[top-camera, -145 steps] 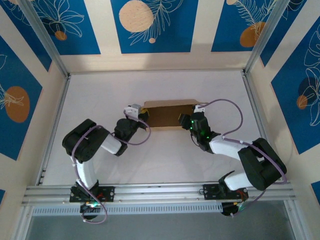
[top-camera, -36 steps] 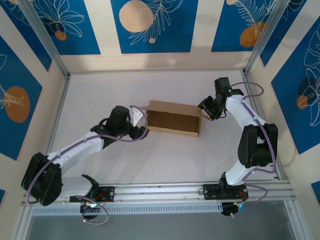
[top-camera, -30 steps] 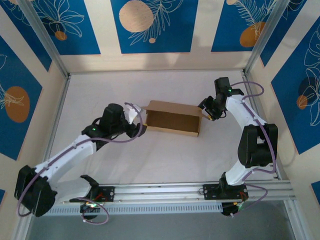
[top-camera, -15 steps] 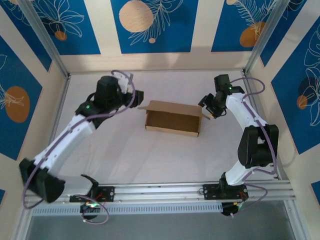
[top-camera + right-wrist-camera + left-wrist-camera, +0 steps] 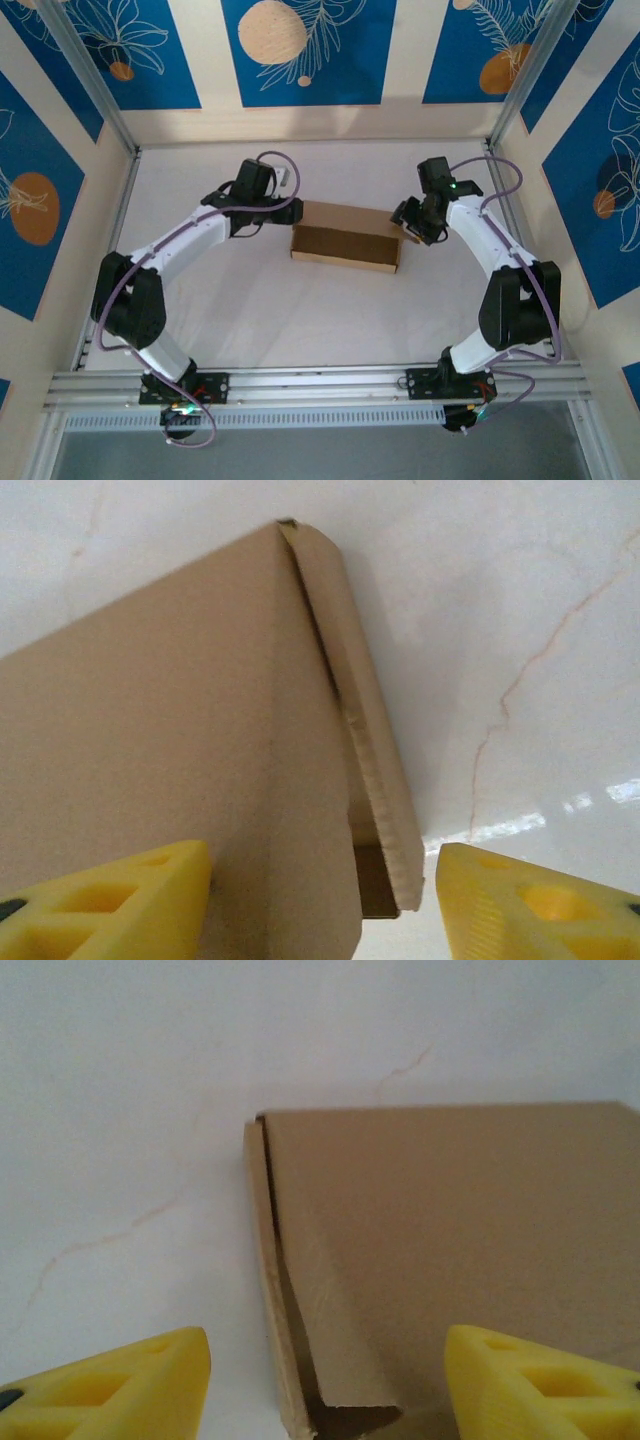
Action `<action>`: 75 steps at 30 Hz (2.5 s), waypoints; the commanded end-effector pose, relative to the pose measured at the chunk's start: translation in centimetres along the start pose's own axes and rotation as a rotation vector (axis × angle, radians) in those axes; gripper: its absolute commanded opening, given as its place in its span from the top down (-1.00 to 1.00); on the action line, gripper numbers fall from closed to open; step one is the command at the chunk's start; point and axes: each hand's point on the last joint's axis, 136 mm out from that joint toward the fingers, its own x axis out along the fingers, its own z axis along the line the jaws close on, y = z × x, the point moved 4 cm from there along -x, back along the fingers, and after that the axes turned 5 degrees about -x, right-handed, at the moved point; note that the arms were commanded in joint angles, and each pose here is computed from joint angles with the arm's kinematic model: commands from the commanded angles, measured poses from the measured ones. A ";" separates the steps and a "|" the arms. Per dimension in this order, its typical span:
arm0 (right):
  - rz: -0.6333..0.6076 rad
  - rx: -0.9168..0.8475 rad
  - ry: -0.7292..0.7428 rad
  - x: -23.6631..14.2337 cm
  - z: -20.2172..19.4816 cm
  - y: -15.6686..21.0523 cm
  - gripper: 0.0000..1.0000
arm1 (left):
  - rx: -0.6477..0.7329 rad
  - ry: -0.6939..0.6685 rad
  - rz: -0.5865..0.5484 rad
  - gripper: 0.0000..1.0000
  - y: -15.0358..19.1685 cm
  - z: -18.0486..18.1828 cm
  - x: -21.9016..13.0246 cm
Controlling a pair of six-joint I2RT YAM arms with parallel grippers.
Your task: Fold the paper box
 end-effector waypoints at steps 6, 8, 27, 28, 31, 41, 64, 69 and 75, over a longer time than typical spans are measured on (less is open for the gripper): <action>0.042 -0.027 0.093 2.5 -1.8 2.0 -0.23 | -0.043 -0.008 0.073 -0.26 4.7 0.7 2.1; 0.054 -0.025 0.096 3.1 -2.0 2.2 -0.22 | -0.055 -0.023 0.085 -0.26 5.5 1.3 2.6; 0.126 -0.083 0.020 5.8 -1.7 2.1 0.05 | 0.046 -0.018 0.115 -0.27 5.6 1.7 6.2; 0.131 -0.080 0.017 6.0 -1.7 2.2 0.07 | 0.042 -0.023 0.122 -0.26 5.8 1.9 6.5; 0.145 -0.062 0.018 6.7 -2.1 2.3 0.17 | 0.030 -0.034 0.137 -0.20 6.4 2.4 7.3; 0.197 -0.031 0.004 8.6 -3.0 3.1 0.58 | -0.021 -0.021 0.191 0.21 8.3 3.1 8.7; -0.186 -0.345 -0.218 -0.8 0.7 0.3 0.07 | 0.069 0.055 0.020 -0.28 0.9 2.8 1.3; -0.069 -0.277 -0.356 1.0 1.1 -0.9 0.11 | 0.051 0.191 0.041 -0.27 0.7 1.3 3.4; 0.057 -0.221 -0.342 4.6 0.4 -1.2 0.07 | 0.044 0.189 0.072 -0.21 1.0 1.8 5.3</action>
